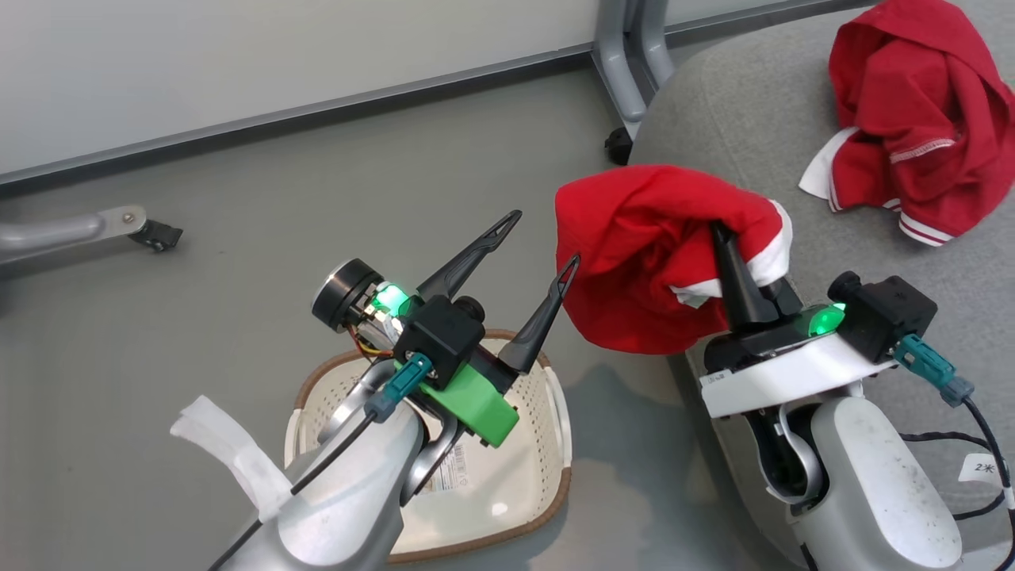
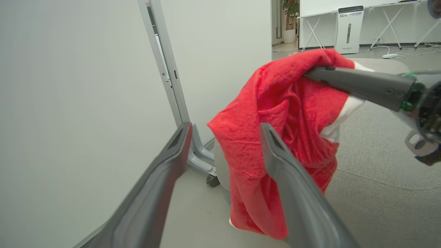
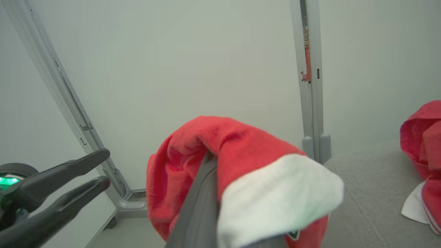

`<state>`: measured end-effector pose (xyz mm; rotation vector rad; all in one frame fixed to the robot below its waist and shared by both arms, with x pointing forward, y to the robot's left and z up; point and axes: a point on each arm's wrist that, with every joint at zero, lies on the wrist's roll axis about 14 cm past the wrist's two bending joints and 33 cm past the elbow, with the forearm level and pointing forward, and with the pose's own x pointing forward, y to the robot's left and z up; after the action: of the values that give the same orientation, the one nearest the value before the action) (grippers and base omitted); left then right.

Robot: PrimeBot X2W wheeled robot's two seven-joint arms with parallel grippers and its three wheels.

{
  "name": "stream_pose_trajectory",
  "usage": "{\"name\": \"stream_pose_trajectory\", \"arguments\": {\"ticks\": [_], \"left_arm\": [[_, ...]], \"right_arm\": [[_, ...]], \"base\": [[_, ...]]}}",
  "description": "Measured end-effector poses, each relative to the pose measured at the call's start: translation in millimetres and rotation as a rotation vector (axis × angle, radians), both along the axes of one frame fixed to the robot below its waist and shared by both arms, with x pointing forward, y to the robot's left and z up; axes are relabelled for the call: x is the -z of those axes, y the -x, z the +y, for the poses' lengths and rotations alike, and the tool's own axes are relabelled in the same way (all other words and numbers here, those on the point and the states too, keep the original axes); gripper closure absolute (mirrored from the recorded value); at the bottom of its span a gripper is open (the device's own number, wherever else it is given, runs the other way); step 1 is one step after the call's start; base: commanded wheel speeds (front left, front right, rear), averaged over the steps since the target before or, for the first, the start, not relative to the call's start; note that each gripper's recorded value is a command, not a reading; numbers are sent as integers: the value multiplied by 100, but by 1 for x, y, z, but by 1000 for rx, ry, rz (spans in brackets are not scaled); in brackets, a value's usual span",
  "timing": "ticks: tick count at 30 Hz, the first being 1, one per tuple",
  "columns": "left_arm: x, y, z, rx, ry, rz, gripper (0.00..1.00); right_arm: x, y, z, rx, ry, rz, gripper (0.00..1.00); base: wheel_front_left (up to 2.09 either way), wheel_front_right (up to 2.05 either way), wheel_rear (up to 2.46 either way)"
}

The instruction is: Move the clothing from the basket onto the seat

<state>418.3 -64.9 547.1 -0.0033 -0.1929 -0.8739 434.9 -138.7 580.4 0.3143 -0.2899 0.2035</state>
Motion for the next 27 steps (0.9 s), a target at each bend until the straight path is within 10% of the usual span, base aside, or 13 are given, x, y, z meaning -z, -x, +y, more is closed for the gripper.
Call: {"name": "stream_pose_trajectory", "arguments": {"ticks": [27], "left_arm": [[24,41,-89,317,-5,42,0]], "right_arm": [[19,52,-131,396,62,73,100]], "base": [[0,0,0]]}}
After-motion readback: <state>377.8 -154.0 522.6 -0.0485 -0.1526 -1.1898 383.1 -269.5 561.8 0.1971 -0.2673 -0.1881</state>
